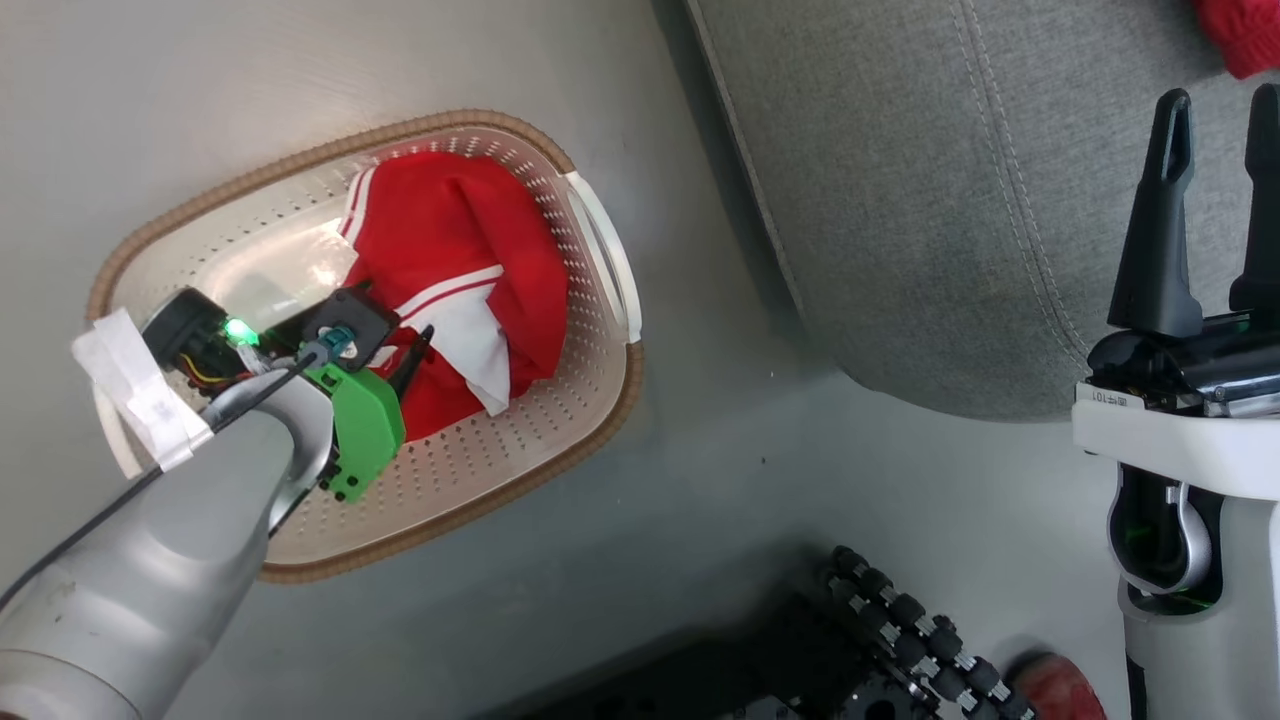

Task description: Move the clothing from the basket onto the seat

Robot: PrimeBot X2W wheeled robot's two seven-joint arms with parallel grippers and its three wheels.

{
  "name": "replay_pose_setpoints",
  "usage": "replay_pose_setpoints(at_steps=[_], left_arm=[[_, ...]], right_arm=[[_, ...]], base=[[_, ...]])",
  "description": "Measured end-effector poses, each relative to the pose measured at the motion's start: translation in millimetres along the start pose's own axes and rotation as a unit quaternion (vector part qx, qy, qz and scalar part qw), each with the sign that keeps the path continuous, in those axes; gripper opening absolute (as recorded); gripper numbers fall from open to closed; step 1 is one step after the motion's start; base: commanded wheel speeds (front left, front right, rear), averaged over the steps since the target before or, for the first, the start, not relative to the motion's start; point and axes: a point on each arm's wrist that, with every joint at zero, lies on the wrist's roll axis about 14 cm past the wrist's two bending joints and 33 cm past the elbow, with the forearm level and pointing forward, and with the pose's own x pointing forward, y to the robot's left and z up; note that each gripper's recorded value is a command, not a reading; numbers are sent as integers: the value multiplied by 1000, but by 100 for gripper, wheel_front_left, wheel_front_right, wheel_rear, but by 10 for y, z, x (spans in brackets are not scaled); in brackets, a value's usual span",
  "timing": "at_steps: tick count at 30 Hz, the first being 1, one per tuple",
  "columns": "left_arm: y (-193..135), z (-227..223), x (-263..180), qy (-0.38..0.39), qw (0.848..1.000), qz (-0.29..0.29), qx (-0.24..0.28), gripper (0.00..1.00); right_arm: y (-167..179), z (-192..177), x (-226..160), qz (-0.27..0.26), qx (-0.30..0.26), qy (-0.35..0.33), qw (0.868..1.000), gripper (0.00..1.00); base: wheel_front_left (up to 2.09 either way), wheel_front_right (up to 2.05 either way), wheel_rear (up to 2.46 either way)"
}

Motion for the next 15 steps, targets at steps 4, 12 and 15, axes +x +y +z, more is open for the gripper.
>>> replay_pose_setpoints(at_steps=[4,12,15], left_arm=[[33,-104,201,13,1000,-9,7,100],[83,-330,503,33,999,-10,29,100],[2,-350,589,32,999,-20,32,100]], right_arm=[[-8,-135,6,0,-7,17,1000,100],[-97,-294,-11,-11,-20,40,999,100],[-129,-325,-24,-15,-25,45,999,100]], base=[[0,0,0],[0,0,0],[0,0,0]])
